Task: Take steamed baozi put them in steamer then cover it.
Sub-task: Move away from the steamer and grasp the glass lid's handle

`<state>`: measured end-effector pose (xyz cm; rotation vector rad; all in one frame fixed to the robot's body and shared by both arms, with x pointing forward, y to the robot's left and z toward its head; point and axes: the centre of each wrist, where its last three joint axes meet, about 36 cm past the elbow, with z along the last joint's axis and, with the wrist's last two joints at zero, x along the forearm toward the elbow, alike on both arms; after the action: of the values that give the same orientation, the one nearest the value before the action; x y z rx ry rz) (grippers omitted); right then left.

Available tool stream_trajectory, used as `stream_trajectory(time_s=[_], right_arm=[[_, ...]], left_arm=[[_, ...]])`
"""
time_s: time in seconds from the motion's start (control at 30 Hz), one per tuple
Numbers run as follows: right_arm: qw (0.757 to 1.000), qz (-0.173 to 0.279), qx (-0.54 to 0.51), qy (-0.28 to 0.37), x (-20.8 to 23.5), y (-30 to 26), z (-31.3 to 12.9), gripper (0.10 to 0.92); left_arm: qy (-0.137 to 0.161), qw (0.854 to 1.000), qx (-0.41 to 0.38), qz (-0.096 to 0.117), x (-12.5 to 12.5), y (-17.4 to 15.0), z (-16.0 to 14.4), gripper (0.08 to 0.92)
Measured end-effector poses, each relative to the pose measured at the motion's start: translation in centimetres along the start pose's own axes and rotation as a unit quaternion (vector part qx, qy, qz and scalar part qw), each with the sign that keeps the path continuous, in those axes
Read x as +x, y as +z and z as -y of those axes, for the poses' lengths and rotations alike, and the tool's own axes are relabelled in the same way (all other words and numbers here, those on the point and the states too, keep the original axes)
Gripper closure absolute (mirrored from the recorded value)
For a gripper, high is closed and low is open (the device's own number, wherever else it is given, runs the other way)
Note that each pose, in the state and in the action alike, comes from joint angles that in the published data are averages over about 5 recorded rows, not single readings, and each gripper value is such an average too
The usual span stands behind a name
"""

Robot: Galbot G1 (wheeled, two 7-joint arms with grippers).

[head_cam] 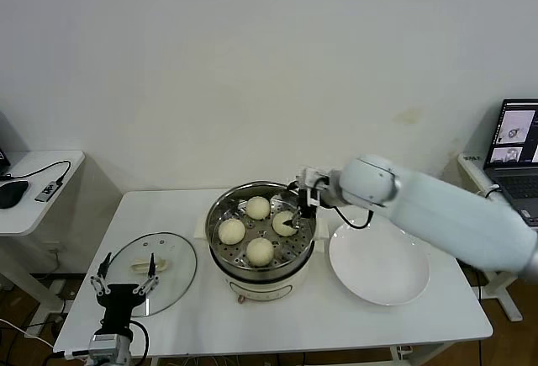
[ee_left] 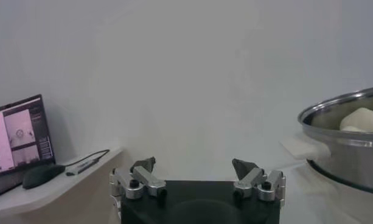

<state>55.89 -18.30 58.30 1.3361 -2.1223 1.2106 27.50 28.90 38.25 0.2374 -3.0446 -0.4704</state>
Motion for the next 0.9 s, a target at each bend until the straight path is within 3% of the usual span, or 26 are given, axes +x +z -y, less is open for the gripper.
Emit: stream_trajectory(time_s=[0.23,0.5,0.7,0.9], right_arm=[[0.986,0.119,-0.045,0.108,0.4,4.8,-4.6,0.2],[0.942,0.213,-0.113,0.235,0.7,10.5,-9.8,0.2],[0.899,0.235,-0.188,0.316,1.1,14.3,-14.5,0.2],[0.86,0.215,-0.257,0.384,2.0,17.7,-19.1,0.2]], left_arm=[[0.008,1.0,-0.005,0.004,-0.2,0.3,0.4,0.177],[0.008,1.0,-0.03,0.0,0.3,1.3,0.9,0.177],[-0.004,0.997,-0.077,0.006,0.1,2.1,0.7,0.177],[-0.011,0.986,-0.165,0.009,-0.1,3.4,-0.6,0.177]])
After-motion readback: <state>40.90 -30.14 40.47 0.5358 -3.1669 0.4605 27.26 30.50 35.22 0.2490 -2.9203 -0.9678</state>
